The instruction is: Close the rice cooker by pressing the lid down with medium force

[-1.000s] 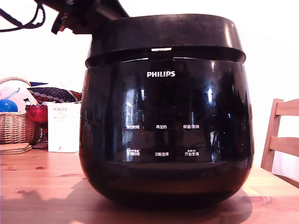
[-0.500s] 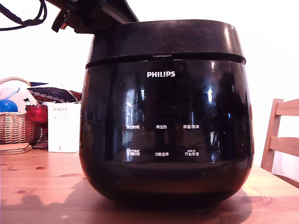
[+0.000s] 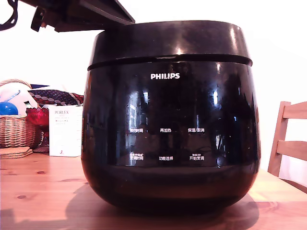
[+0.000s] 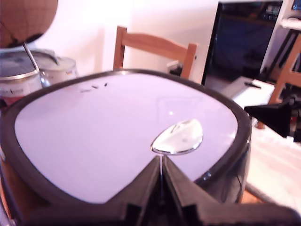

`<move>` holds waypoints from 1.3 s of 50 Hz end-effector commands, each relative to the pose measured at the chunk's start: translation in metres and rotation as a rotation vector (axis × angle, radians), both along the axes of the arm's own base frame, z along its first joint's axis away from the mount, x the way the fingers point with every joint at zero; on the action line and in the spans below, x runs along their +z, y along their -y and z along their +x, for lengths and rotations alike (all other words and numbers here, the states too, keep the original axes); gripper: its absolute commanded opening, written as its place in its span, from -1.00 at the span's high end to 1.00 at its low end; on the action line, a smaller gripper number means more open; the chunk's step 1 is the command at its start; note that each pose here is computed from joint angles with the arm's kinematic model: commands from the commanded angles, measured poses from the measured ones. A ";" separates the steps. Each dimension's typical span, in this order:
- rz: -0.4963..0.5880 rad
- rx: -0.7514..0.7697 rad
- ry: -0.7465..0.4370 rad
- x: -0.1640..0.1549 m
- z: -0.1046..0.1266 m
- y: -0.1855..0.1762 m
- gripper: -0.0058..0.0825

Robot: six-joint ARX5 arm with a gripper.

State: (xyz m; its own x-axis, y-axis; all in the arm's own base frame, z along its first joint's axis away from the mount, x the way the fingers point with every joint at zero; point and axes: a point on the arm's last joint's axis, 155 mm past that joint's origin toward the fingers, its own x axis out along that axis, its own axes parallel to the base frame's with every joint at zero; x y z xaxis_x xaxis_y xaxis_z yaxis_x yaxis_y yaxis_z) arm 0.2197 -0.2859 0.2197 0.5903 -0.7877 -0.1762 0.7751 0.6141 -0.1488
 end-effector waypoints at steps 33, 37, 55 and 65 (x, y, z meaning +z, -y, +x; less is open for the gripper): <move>0.300 0.017 -0.156 -0.106 -0.007 -0.019 0.91; 0.320 0.010 -0.172 -0.114 -0.009 -0.018 0.91; 0.448 -0.013 -0.220 -0.144 -0.022 -0.027 0.91; 0.507 -0.017 -0.219 -0.153 -0.024 -0.034 0.91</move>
